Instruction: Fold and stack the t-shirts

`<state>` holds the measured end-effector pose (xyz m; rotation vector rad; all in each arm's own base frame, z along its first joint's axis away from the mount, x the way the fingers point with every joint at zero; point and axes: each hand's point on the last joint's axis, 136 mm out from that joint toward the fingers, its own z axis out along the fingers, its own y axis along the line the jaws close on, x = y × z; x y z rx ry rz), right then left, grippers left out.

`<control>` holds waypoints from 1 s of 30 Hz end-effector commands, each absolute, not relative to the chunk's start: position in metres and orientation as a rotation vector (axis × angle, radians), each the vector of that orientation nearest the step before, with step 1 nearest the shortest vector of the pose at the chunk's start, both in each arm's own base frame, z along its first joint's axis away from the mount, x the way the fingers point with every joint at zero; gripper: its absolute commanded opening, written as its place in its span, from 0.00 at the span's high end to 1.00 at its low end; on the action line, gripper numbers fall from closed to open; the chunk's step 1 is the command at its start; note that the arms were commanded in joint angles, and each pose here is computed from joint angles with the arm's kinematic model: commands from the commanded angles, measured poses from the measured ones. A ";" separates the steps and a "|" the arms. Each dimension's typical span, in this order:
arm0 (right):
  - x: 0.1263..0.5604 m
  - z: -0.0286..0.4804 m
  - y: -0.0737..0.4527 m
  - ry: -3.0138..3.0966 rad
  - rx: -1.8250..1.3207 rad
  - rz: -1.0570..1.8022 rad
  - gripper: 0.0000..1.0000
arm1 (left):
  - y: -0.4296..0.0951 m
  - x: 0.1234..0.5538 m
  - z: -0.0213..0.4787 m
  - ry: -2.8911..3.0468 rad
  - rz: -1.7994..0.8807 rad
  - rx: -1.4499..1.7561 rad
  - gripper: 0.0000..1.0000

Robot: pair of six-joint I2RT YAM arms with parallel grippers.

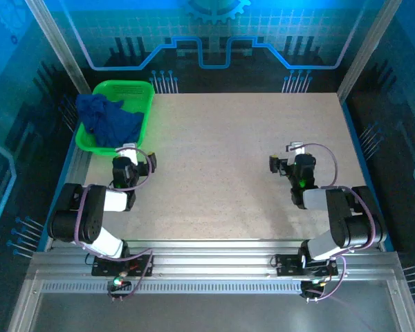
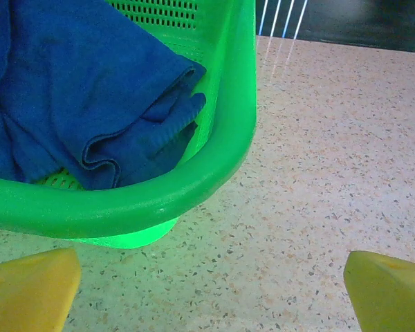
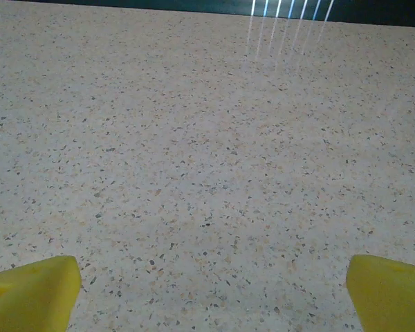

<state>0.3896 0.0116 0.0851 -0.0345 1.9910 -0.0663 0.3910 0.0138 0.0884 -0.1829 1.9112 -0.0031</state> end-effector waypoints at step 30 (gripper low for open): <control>0.395 0.116 0.020 2.020 -0.083 -0.061 0.00 | -0.012 0.393 0.114 1.913 -0.053 -0.028 0.01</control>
